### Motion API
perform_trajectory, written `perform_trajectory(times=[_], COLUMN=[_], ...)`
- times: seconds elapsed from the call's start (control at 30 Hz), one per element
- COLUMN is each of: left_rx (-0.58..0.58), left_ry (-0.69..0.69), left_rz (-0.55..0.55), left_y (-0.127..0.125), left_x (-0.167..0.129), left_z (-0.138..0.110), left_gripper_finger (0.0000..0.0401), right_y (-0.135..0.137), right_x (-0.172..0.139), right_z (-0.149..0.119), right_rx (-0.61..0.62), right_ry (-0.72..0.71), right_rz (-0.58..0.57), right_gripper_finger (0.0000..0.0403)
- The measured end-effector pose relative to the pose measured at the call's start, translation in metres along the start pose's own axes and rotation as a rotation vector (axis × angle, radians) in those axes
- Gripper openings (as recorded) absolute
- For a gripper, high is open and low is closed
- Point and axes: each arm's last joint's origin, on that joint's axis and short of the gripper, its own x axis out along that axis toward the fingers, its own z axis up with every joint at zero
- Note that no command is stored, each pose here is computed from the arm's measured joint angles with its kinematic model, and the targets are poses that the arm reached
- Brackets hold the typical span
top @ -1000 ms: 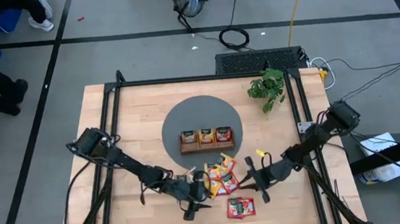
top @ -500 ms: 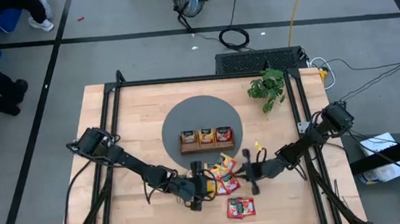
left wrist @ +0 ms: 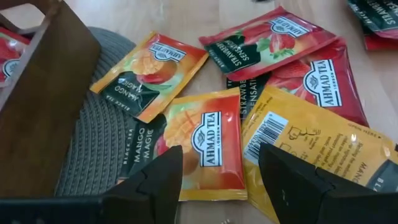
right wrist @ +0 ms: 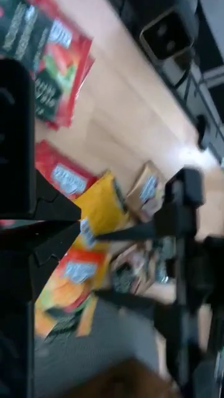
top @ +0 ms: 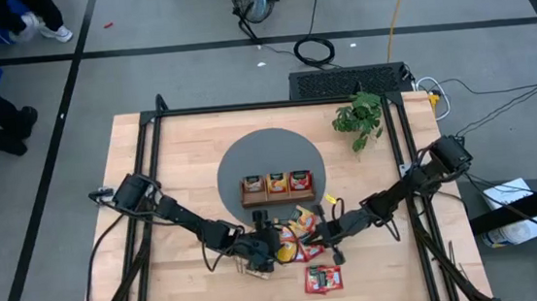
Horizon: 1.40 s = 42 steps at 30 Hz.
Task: Pick & Place Tea
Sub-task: Put the orange tea bag into the middle slot of the wooden organizer
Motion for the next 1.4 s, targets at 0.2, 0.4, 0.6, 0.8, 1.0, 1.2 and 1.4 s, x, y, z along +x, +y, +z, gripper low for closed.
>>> perform_trajectory(times=[0.2,0.4,0.6,0.8,1.0,1.2,1.4], left_rx=[0.040,0.023,-0.080,-0.125,-0.108,-0.099,-0.091], left_ry=[0.034,0.070,0.109,0.130,0.133,0.134,0.136], left_rz=[0.007,-0.048,-0.215,-0.292,-0.335,-0.350,-0.342], left_y=[0.000,0.000,0.000,-0.004,-0.011,-0.012,-0.012], left_x=[0.000,0.000,0.001,-0.001,-0.004,-0.005,-0.005], left_z=[-0.004,-0.006,-0.005,-0.006,-0.006,-0.006,-0.007], left_gripper_finger=[0.0214,0.0198,0.0140,0.0098,0.0094,0.0093,0.0093], right_y=[-0.006,-0.007,-0.007,-0.008,-0.011,-0.012,-0.025], right_x=[0.005,0.005,0.005,0.005,0.005,0.005,0.006], right_z=[0.002,0.002,0.002,0.001,0.001,0.002,0.002], right_rx=[-0.009,-0.009,-0.009,-0.007,-0.005,0.046,0.189], right_ry=[0.032,0.037,0.038,0.042,0.040,0.032,0.046], right_rz=[-0.012,-0.014,-0.012,-0.067,-0.096,-0.095,0.050], right_gripper_finger=[0.0000,0.0000,0.0000,0.0000,0.0000,0.0000,0.0000])
